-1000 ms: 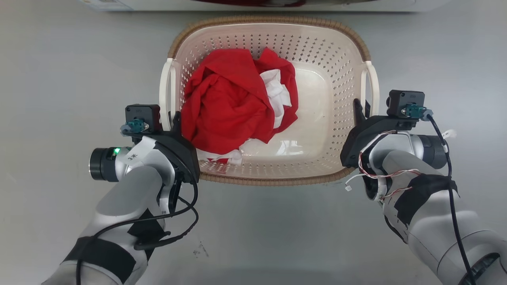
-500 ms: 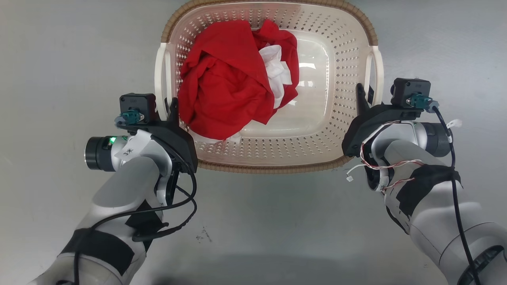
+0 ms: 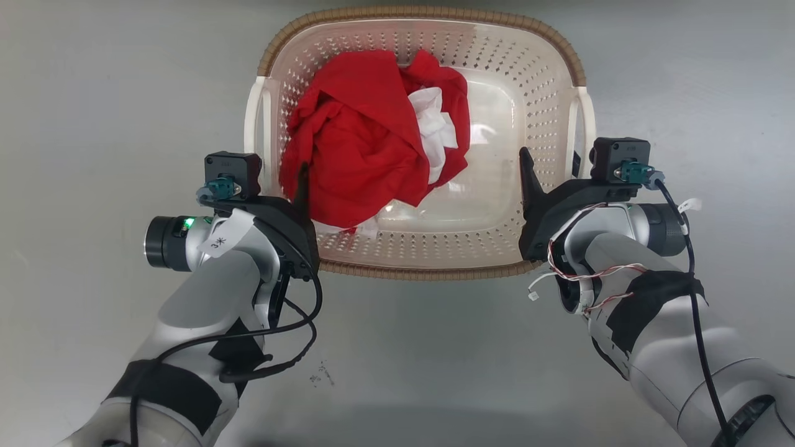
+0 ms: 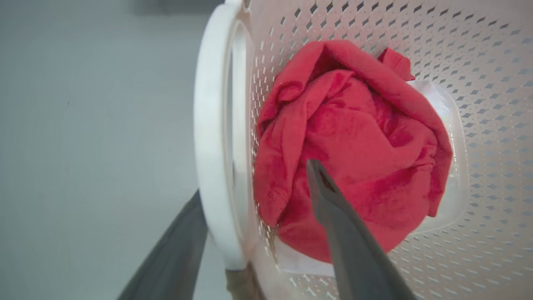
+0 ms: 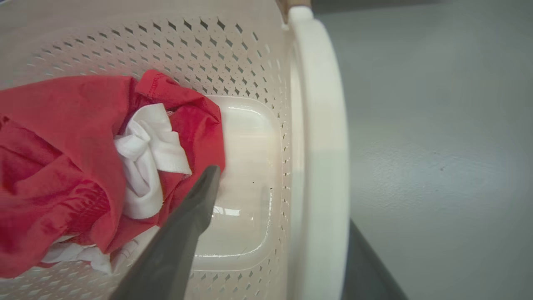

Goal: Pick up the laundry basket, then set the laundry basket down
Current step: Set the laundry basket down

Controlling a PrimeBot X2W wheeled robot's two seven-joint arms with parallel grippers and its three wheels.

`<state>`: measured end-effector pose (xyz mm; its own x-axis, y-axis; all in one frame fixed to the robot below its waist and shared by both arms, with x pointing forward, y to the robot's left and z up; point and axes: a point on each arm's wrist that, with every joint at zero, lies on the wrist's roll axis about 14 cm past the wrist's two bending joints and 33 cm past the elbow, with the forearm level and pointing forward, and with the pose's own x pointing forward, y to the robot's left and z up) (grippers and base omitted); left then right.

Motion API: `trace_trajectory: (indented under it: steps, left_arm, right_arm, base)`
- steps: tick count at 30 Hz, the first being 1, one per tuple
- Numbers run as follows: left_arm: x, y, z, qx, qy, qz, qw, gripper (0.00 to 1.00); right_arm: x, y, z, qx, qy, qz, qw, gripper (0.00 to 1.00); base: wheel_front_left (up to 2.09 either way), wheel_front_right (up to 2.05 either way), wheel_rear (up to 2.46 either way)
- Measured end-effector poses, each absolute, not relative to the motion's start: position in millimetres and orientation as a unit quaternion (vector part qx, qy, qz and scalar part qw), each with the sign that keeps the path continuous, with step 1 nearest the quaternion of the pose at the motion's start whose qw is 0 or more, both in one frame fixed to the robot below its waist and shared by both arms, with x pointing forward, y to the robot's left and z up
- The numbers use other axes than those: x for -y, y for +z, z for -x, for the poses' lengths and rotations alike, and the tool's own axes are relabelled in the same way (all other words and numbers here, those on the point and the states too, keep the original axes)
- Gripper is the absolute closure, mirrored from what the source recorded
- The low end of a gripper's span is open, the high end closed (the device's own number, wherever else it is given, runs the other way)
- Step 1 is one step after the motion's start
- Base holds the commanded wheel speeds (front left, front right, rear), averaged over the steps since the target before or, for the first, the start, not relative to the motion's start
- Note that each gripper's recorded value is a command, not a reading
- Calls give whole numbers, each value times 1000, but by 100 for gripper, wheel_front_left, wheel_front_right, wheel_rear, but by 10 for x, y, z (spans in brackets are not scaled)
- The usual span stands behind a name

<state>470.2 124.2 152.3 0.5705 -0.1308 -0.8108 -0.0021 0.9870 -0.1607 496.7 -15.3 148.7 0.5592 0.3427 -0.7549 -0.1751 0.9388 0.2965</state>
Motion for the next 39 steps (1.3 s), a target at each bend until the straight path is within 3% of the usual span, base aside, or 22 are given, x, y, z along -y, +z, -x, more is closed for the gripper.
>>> trace_trajectory:
  steps: [39]
  left_arm:
    - [-1160, 2329, -4841, -393, -49, 90, 914, 0]
  right_arm:
    - [274, 2354, -5032, -388, 137, -90, 907, 0]
  base:
    - [0, 0, 0]
